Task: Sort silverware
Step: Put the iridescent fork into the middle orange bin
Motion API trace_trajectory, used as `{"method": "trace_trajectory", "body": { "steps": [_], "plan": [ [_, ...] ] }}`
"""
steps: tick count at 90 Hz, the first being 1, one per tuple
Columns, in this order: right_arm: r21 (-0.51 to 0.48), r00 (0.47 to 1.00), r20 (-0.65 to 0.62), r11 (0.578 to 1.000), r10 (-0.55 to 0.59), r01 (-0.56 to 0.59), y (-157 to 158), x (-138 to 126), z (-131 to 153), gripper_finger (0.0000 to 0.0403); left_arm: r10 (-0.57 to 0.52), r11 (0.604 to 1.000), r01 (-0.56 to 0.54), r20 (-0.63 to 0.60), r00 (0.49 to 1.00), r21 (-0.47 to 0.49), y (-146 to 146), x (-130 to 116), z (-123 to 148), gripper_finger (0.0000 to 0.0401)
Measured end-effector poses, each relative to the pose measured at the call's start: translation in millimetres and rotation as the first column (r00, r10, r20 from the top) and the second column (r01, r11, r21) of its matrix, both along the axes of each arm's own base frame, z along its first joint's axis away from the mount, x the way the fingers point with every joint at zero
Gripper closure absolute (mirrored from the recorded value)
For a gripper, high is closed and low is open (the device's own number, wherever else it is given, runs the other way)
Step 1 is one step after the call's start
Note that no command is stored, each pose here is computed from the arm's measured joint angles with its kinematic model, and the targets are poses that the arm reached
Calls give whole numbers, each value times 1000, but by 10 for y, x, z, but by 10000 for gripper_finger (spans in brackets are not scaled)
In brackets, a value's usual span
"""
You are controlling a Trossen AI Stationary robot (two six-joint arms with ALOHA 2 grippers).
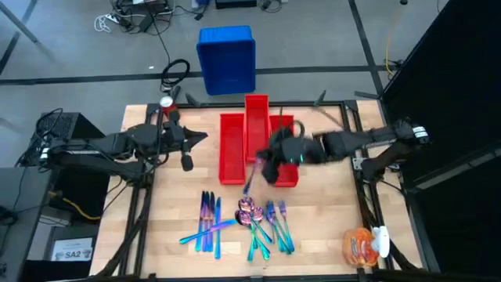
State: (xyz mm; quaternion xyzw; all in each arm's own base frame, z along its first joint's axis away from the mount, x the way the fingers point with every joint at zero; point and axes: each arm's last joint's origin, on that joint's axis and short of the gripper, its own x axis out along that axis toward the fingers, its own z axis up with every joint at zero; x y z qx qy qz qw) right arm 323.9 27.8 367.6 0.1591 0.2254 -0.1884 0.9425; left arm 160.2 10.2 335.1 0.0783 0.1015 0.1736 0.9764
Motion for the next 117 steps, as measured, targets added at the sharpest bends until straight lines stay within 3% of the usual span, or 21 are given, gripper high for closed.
{"method": "trace_trajectory", "body": {
  "steps": [18, 38, 49, 70, 84, 117],
  "plan": [
    [-68, 992, -37, 991, -120, 118, -669, -78, 268, 403, 0, 1000, 0, 0, 1000, 0, 0, 0, 1, 401],
    [-29, 980, -93, 984, -178, 176, -1163, -12, 126, 403, 0, 1000, 0, 1, 1000, 0, 0, -1, 1, 401],
    [-52, 957, -238, 985, -169, 162, -1288, 211, -123, 403, 0, 1000, 0, 1, 1000, 0, 0, -1, 2, 401],
    [-93, 898, -406, 985, -170, 145, -1524, 492, -297, 403, 0, 1000, 0, 1, 1000, 0, 0, -1, 1, 401],
    [-112, 918, -354, 982, -181, 151, -1606, 535, -144, 403, 0, 1000, 0, 1, 1000, 0, -1, -1, 2, 401],
    [-101, 905, -355, 972, -236, 213, -1820, 442, -141, 403, 0, 1000, 0, 1, 1000, 0, 0, -1, 2, 401]
  ]
}}
